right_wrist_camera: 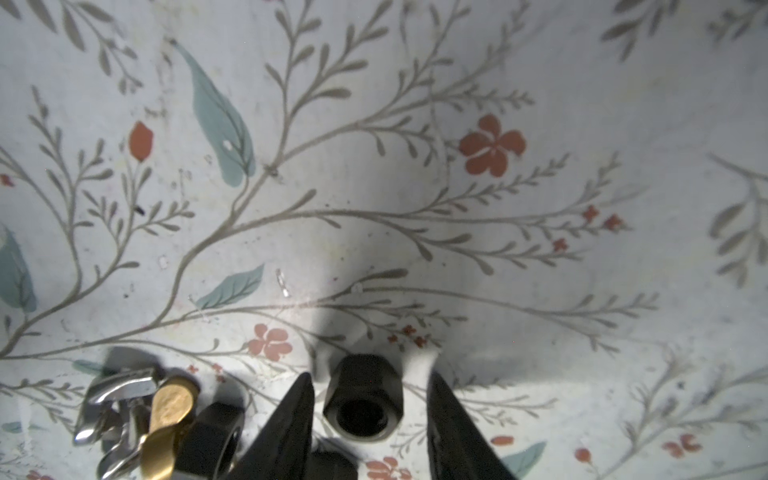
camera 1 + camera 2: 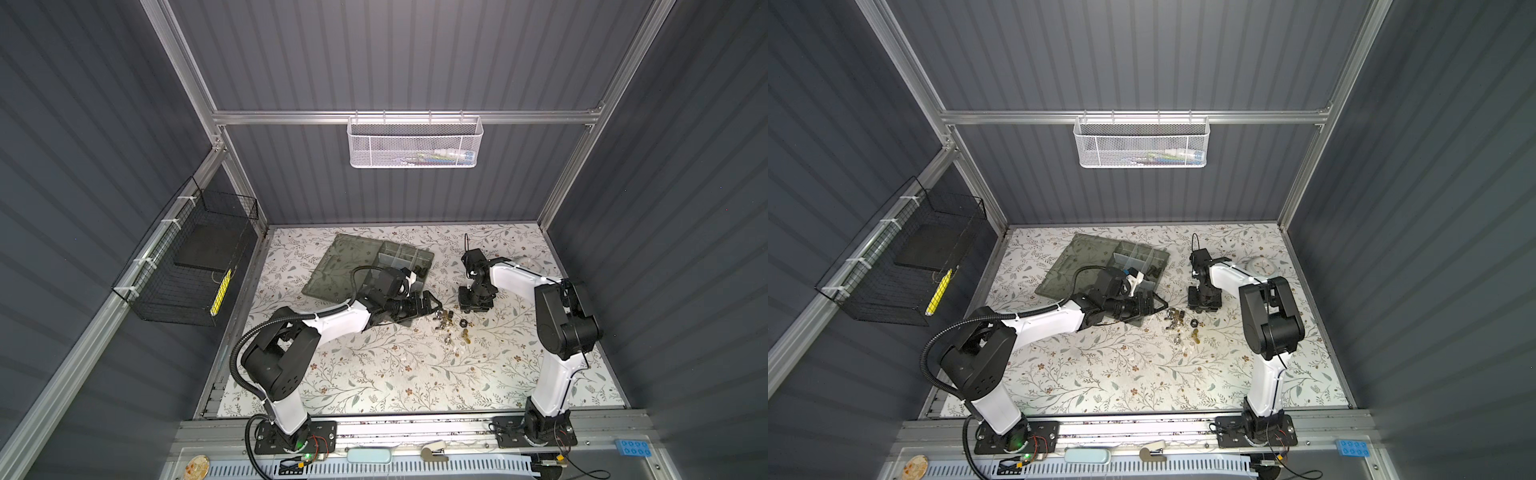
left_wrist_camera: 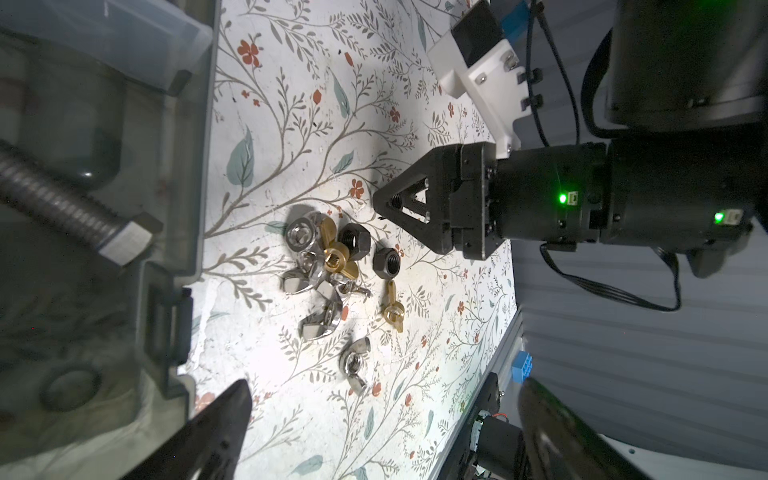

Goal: Sort the screws and nuts into containers
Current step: 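Lower the right gripper onto a black hex nut and close it, then lift the black hex nut with the right gripper and carry it over the box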

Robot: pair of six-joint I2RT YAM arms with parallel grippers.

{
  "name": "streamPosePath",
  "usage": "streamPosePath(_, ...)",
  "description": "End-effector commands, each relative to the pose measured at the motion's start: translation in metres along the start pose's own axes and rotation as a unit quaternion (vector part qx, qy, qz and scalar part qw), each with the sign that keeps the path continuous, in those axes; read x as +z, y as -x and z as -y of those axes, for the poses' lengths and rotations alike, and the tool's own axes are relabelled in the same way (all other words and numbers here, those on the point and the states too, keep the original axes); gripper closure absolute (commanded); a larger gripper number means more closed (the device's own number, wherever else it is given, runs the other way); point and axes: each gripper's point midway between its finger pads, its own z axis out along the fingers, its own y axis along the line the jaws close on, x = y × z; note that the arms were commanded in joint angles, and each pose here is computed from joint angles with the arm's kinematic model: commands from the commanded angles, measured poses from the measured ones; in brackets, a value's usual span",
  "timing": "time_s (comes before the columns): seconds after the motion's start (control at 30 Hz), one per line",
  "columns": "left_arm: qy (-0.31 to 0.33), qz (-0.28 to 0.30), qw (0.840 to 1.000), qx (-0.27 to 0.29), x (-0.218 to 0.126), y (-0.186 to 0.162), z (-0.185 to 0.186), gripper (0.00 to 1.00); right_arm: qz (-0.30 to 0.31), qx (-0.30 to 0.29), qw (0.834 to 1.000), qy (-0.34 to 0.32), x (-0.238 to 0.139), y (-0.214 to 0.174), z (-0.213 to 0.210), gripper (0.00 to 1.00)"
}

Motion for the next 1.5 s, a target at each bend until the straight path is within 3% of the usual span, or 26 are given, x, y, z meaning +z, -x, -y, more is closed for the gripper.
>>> streamPosePath(0.0, -0.014, 0.002, 1.000, 0.010, -0.004, 0.001, 0.011, 0.00, -0.014, -0.007, 1.000, -0.012, 0.006, -0.004, 0.001, 0.57)
streamPosePath(0.5, -0.011, 0.003, 1.000, 0.011, -0.006, 0.000, 0.010, 0.00, -0.015, -0.020, 0.999, -0.029, 0.006, -0.001, 0.001, 0.71)
streamPosePath(1.1, 0.011, 0.012, 0.999, 0.039, -0.019, 0.008, 0.016, 0.00, 0.034, -0.013, 0.998, 0.047, -0.050, 0.016, -0.028, 0.76)
streamPosePath(1.47, 0.017, 0.040, 0.999, 0.027, -0.048, 0.028, 0.005, 0.00, 0.067, -0.026, 0.988, 0.133, -0.086, 0.034, -0.078, 0.75)
